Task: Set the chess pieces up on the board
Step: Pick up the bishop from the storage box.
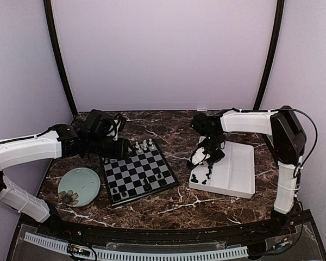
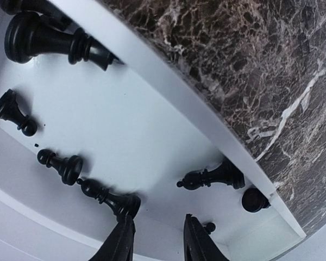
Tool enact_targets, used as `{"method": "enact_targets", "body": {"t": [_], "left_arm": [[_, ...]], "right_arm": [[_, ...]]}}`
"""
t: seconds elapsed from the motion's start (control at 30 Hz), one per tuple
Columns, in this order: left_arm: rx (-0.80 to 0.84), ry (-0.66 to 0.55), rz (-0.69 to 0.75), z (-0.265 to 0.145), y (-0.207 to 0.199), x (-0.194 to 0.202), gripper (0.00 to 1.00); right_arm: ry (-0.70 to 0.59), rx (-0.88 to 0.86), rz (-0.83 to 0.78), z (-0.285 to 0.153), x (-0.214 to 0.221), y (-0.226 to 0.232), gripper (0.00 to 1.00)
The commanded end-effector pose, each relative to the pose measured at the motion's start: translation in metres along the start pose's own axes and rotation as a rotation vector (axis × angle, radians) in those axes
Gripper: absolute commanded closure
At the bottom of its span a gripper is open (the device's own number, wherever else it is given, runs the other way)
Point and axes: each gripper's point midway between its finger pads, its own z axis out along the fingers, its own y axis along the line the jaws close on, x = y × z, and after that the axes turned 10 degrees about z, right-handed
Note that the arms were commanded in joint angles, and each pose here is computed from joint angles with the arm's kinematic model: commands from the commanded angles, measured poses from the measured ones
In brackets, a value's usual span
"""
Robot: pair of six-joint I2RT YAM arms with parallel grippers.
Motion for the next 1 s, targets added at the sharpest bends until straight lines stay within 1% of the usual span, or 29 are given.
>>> {"method": "enact_targets", "body": {"t": [0.0,0.37,0.57,0.7,0.83,0.97], "left_arm": [[-0.004,-0.032,-0.004,-0.007,0.001,-0.004,0.64],[-0.010,-0.042,-0.005,-0.007,0.004,-0.001,0.64],[-0.017,-0.054,-0.007,-0.011,0.007,0.001,0.64],[-0.016,-0.057,-0.006,-0.011,0.006,0.000,0.64],[-0.017,-0.059,-0.004,-0.011,0.007,0.000,0.64],[-0.018,-0.058,-0.006,-0.011,0.007,0.001,0.63]], "right_arm": [[0.048,-0.101,-0.065,0.012,0.004,0.026,0.66],[0.111,-0.171,-0.170,0.010,0.005,0.047,0.63],[0.131,-0.184,-0.195,0.013,0.000,0.049,0.61],[0.152,-0.143,-0.216,0.022,0.001,0.048,0.61],[0.126,-0.107,-0.197,0.027,-0.004,0.044,0.61],[0.091,-0.079,-0.143,0.019,-0.009,0.030,0.62]]}}
